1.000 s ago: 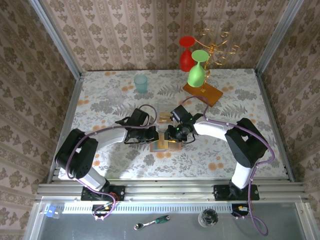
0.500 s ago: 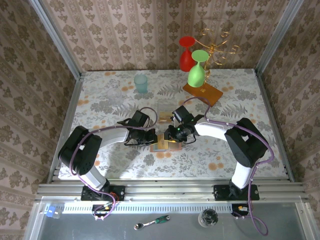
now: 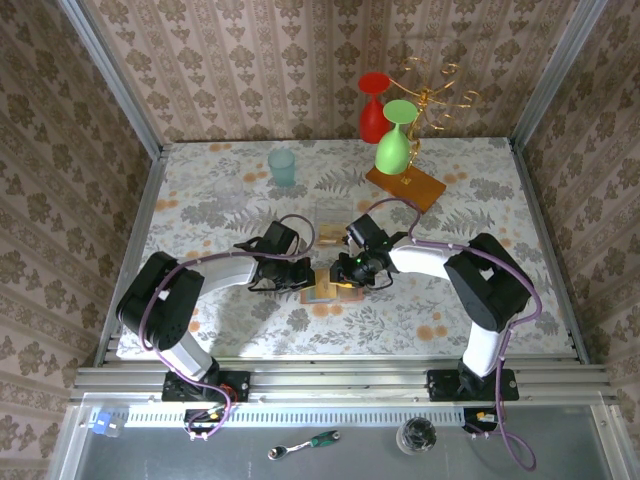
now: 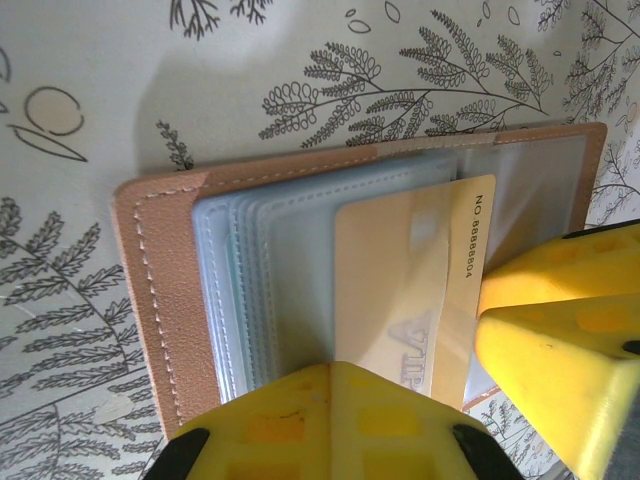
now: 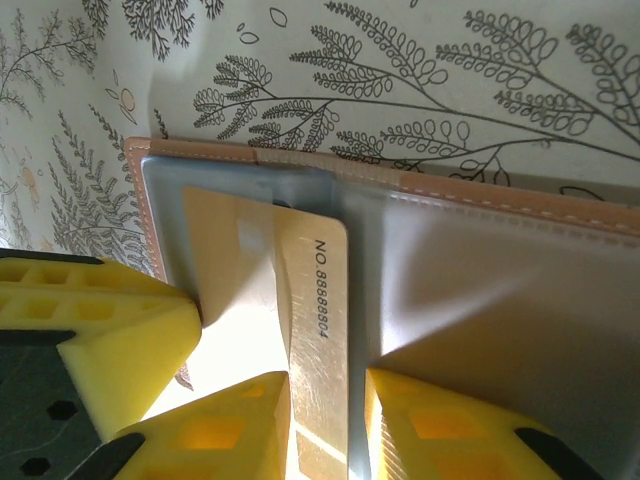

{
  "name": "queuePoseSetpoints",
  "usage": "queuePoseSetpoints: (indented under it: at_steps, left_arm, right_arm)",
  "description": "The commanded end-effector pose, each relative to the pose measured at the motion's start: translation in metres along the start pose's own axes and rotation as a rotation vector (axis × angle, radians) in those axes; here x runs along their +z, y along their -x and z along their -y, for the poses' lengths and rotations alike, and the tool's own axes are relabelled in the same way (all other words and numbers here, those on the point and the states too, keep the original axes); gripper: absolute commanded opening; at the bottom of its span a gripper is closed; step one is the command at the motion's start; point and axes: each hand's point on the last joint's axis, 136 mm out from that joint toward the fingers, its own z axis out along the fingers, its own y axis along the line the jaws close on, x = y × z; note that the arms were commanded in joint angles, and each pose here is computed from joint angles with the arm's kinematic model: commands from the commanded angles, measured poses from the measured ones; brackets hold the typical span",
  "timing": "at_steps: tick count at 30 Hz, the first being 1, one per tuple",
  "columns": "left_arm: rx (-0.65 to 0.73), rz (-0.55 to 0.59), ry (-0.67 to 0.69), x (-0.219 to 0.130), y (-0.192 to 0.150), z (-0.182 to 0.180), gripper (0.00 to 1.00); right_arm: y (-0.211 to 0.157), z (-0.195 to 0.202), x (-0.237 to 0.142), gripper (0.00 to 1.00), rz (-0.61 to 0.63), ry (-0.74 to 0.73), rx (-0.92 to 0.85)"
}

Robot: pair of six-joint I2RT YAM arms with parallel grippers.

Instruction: Take the credit cards out of the card holder

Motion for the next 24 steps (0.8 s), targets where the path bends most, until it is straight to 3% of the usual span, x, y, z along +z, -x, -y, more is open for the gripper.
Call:
queuePoseSetpoints:
  at_steps: [1, 24]
  left_arm:
    - [-0.021, -0.037, 0.089, 0.0040, -0.0162, -0.0269, 0.00]
    - [-0.029, -0.030, 0.095, 0.0011, -0.0176, -0.0292, 0.00]
  right_arm:
    - [-0.0045, 0.0017, 0.0056, 0.28, -0.027, 0.023, 0.011]
    - [-0.0056, 0.0007, 0.0122, 0.16, -0.037, 0.073, 0.025]
